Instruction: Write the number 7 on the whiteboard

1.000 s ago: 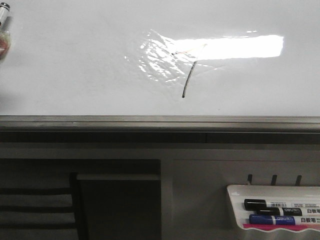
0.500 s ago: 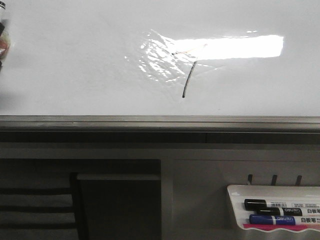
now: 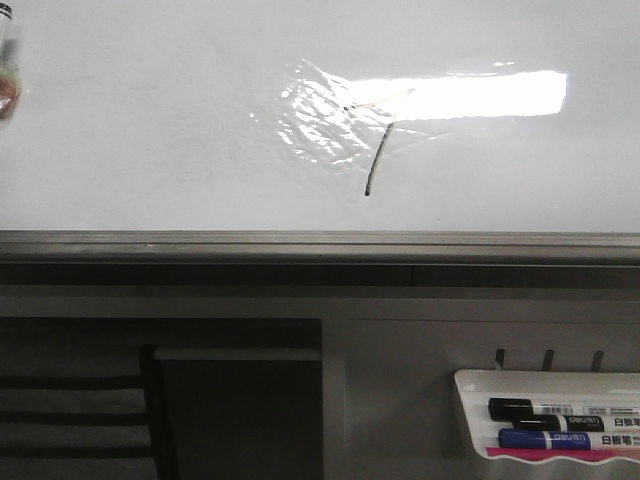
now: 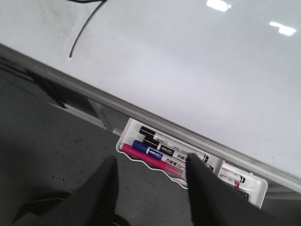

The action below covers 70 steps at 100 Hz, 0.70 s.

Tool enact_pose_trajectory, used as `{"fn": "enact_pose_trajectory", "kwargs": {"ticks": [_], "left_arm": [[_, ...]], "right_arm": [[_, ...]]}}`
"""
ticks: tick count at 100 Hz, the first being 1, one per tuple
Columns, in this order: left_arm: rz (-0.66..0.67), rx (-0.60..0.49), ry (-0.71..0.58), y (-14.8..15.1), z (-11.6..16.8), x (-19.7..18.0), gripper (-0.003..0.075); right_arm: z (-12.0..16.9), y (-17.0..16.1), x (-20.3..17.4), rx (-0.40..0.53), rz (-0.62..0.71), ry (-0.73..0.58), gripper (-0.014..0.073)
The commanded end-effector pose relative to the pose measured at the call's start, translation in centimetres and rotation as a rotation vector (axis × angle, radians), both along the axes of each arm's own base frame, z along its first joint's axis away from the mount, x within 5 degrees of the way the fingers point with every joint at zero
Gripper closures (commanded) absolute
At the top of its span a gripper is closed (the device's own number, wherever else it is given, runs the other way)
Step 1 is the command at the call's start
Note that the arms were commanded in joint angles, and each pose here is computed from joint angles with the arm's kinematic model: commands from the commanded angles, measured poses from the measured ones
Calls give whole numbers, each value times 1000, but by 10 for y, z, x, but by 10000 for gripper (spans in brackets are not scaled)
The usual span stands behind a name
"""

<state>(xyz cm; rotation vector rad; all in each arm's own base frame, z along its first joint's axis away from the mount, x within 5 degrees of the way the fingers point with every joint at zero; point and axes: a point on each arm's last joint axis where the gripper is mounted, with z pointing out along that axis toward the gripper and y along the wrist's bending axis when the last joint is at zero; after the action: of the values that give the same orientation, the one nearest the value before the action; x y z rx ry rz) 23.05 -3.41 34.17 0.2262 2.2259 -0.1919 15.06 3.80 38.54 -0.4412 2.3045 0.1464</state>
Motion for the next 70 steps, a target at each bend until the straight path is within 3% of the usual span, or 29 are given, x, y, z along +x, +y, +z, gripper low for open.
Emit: {"fn": "enact_pose_trajectory", "kwargs": {"ticks": [1, 26, 48, 58, 70], "left_arm": [[8, -32, -123, 2, 29, -23, 406], [34, -48, -316, 10, 21, -92, 406], [82, -62, -464, 17, -12, -122, 410], [90, -62, -467, 18, -23, -125, 479], [91, -60, -456, 18, -28, -124, 638]], "right_arm": [[15, -8, -4, 37, -77, -98, 388], [-11, -15, -26, 63, -113, -224, 543], [-33, -19, -43, 111, -144, -469, 648], [-40, -21, -48, 126, -153, -544, 659], [-47, -21, -48, 130, -158, -566, 659]]}}
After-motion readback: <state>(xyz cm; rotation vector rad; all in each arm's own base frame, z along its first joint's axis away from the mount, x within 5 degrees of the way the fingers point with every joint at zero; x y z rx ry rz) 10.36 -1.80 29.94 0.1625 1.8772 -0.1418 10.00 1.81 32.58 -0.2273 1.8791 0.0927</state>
